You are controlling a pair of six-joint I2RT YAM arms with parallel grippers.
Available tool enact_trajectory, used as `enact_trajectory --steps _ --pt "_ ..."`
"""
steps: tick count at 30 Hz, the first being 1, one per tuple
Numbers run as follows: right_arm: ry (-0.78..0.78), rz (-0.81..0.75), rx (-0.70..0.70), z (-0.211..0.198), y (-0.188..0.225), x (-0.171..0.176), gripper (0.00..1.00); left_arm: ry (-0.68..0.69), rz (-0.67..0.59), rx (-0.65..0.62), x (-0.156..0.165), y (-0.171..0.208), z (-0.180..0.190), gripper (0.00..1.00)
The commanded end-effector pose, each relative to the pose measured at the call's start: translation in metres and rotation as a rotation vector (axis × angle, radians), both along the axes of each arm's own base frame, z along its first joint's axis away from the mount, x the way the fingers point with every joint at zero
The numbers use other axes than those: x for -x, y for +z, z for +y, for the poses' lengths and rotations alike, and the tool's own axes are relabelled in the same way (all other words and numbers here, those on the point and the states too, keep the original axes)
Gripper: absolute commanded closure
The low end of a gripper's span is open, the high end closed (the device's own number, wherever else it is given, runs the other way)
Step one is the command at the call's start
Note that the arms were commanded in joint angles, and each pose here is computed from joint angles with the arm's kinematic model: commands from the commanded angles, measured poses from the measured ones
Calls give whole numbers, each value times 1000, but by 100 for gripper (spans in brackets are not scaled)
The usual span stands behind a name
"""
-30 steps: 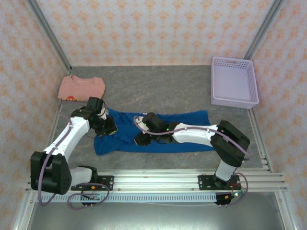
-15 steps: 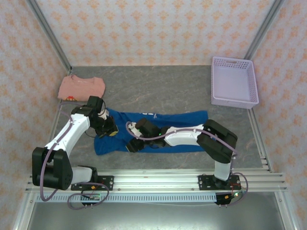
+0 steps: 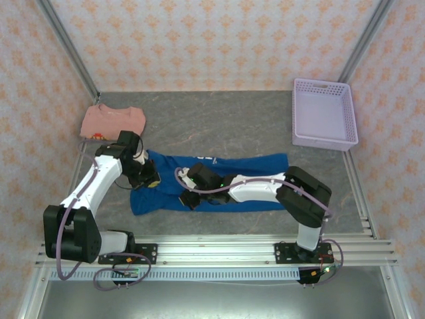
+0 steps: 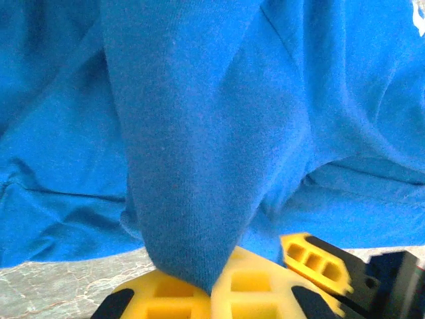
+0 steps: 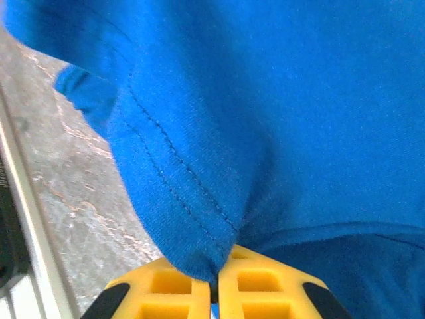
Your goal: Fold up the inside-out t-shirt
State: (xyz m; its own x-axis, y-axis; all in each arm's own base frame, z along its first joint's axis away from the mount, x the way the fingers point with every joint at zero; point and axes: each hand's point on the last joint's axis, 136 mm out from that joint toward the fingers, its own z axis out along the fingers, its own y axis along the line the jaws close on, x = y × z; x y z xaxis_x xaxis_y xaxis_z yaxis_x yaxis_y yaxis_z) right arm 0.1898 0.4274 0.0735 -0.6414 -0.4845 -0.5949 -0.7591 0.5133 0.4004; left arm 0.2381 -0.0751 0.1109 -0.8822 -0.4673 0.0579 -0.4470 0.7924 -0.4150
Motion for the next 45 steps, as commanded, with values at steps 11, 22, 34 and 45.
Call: enact_trajectory --steps 11,22,34,45 --pt "61 -16 55 -19 8 13 89 -44 70 -116 -2 -17 20 97" --pt "98 -5 176 -27 -17 13 83 7 58 -247 -35 -45 41 65" --pt "83 4 81 -26 10 14 66 6 -66 -287 -31 -15 48 49" --pt "59 24 81 -25 4 11 66 10 -101 -166 -6 -49 28 29"
